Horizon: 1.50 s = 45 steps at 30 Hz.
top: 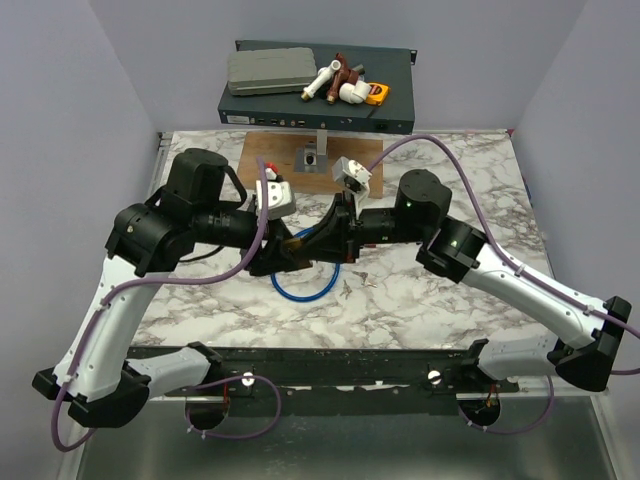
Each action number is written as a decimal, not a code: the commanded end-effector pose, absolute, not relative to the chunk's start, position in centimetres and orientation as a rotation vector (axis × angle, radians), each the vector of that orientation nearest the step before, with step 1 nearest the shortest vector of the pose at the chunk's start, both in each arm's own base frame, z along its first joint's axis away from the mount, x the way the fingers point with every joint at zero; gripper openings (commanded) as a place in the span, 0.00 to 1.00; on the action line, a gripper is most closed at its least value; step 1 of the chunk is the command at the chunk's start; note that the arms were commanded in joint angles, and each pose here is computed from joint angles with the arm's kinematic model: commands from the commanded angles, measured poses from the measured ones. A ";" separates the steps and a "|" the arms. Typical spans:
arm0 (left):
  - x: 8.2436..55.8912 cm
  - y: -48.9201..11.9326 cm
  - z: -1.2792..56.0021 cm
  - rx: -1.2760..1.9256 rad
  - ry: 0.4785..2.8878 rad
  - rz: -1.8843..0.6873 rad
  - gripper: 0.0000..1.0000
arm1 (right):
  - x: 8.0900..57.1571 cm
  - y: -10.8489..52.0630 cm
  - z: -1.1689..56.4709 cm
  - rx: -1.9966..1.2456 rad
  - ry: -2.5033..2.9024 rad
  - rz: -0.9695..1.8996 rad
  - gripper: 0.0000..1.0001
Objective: Unlock with the key
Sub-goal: Unlock the lock.
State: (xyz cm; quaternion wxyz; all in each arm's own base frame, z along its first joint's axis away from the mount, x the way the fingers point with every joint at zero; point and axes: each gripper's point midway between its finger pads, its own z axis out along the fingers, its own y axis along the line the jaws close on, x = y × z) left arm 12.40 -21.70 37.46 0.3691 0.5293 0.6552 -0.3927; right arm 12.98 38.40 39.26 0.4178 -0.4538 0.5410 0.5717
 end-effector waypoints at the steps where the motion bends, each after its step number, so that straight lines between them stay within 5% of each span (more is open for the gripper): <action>1: 14.6 -21.2 37.9 1.342 1.660 -0.922 0.75 | 13.9 38.1 39.5 -1.035 1.412 1.395 0.01; 3: 14.4 -20.7 38.0 1.342 1.670 -0.919 0.97 | 14.2 37.8 38.9 -1.020 1.440 1.367 0.01; 4: 14.3 -20.4 38.1 1.342 1.671 -0.916 0.98 | 14.3 37.7 38.8 -1.014 1.447 1.357 0.01; 15: 13.7 -16.2 32.8 1.439 1.737 -0.735 0.99 | 14.7 36.8 38.7 -1.029 1.460 1.280 0.01; 23: 17.7 -14.4 29.4 1.435 1.700 -0.453 0.98 | 13.9 37.1 38.9 -1.072 1.445 1.322 0.01; 33: 16.3 -16.6 29.8 1.487 1.578 -0.621 0.99 | 13.9 37.8 39.2 -1.039 1.428 1.380 0.01; 40: 15.4 -16.4 28.8 1.560 1.554 -0.635 0.88 | 14.5 38.6 39.3 -0.969 1.417 1.426 0.01; 45: 16.1 -16.3 29.5 1.561 1.531 -0.590 0.70 | 15.1 39.0 38.4 -0.931 1.459 1.432 0.01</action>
